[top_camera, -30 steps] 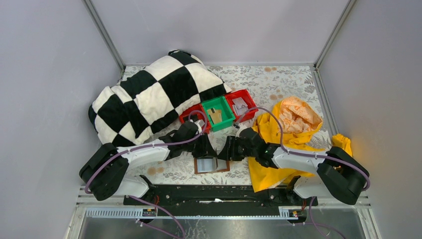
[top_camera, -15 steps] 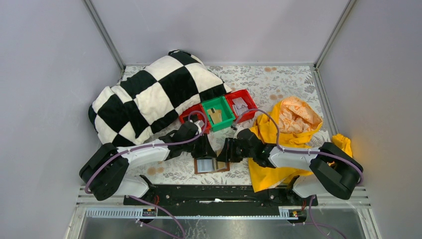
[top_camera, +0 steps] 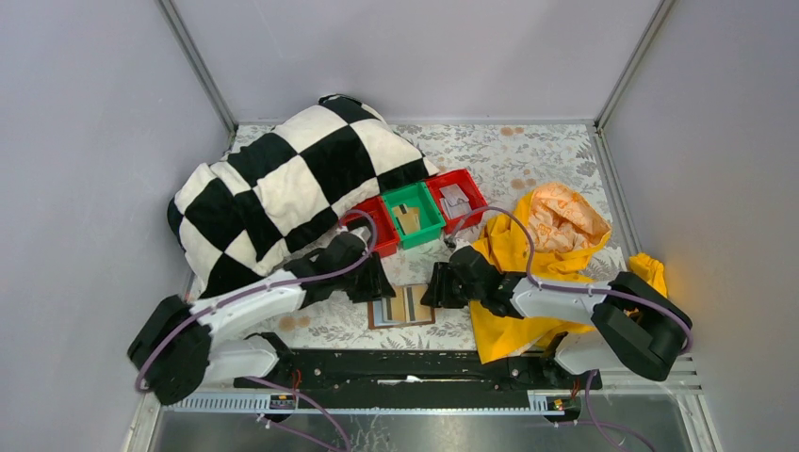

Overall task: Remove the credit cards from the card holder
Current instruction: Remove the credit card from the card holder.

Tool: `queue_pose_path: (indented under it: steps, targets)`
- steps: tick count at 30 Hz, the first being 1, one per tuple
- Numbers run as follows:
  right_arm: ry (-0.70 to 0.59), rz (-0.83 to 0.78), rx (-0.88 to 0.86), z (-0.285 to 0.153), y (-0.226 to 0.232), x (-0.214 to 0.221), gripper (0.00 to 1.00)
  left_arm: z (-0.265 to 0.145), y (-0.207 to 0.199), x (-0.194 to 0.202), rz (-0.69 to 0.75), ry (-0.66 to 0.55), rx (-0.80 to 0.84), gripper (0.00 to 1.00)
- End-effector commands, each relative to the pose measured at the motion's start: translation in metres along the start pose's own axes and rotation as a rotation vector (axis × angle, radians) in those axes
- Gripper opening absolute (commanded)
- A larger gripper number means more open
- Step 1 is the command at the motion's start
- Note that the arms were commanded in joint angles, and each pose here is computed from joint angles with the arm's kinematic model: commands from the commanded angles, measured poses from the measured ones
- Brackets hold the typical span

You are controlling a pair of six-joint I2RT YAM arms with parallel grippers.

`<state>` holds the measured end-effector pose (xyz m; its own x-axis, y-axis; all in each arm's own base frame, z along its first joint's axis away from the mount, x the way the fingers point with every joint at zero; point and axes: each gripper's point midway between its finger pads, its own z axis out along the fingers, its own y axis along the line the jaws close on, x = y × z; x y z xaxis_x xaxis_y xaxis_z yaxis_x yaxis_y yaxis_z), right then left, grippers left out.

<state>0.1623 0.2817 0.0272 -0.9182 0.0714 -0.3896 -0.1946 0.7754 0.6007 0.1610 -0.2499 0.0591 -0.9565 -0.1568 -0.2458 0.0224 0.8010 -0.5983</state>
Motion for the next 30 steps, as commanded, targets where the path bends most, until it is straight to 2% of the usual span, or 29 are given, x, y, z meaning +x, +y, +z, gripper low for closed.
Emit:
queue_pose_path:
  steps: [1,3,7,11,14,18,30]
  targets:
    - [-0.084,-0.068,0.069,-0.019,-0.002,-0.020,0.45,-0.038,-0.018,-0.043,0.001,-0.235,0.013,0.52]
    - [-0.111,-0.082,0.062,-0.026,0.004,-0.027,0.45,-0.046,-0.028,-0.048,0.015,-0.257,0.042,0.57]
    - [-0.149,-0.088,0.034,-0.029,0.015,-0.038,0.45,-0.032,-0.045,-0.040,0.053,-0.189,0.085,0.59]
    - [-0.109,-0.072,-0.034,-0.018,0.029,-0.034,0.39,-0.014,-0.061,-0.025,0.033,-0.112,0.200,0.56]
    - [-0.091,-0.052,-0.074,-0.010,0.035,-0.031,0.32,-0.003,-0.057,-0.021,0.003,-0.083,0.195,0.51]
    - [-0.074,-0.029,-0.083,-0.002,0.034,-0.027,0.32,0.007,-0.059,-0.014,-0.022,-0.049,0.239,0.49]
    - [-0.071,-0.024,0.003,0.004,0.010,-0.021,0.31,0.027,-0.052,-0.001,-0.045,0.027,0.237,0.48]
